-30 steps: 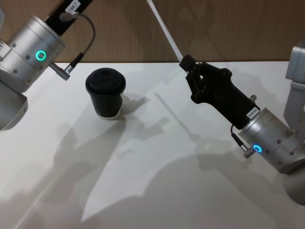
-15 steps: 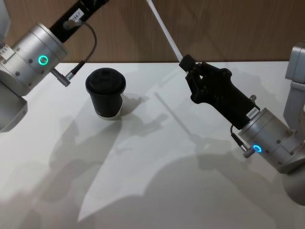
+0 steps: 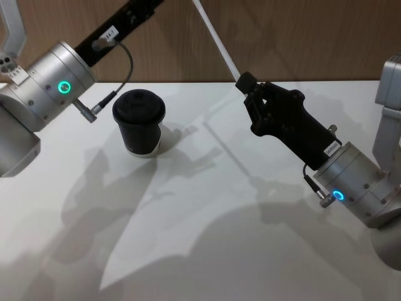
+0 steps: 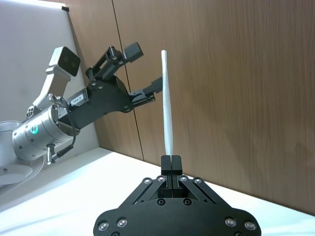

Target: Pick up the straw with one hand, pass it to the other hand, and insert it into the cup.

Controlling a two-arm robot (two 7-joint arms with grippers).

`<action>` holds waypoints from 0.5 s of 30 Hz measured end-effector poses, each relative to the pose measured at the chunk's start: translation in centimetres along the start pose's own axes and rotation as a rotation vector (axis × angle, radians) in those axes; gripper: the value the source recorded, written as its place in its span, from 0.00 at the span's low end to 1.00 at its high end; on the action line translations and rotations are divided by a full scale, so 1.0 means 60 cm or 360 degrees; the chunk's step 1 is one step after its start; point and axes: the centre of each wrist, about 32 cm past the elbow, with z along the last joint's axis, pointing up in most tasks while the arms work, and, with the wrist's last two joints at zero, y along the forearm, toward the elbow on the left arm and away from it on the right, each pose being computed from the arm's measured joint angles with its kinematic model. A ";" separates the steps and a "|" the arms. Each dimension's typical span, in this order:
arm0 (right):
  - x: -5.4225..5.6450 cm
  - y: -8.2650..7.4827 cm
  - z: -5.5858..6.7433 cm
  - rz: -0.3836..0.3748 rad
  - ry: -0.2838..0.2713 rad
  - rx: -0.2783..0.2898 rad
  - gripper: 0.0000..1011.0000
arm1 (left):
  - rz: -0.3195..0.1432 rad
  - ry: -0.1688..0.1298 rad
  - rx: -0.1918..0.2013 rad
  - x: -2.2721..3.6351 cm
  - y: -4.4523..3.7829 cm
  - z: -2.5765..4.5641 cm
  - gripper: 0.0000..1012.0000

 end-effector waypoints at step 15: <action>0.000 0.000 0.000 0.0000 0.0000 0.0000 0.01 | -0.0012 0.0075 0.0086 0.0197 -0.011 -0.018 0.99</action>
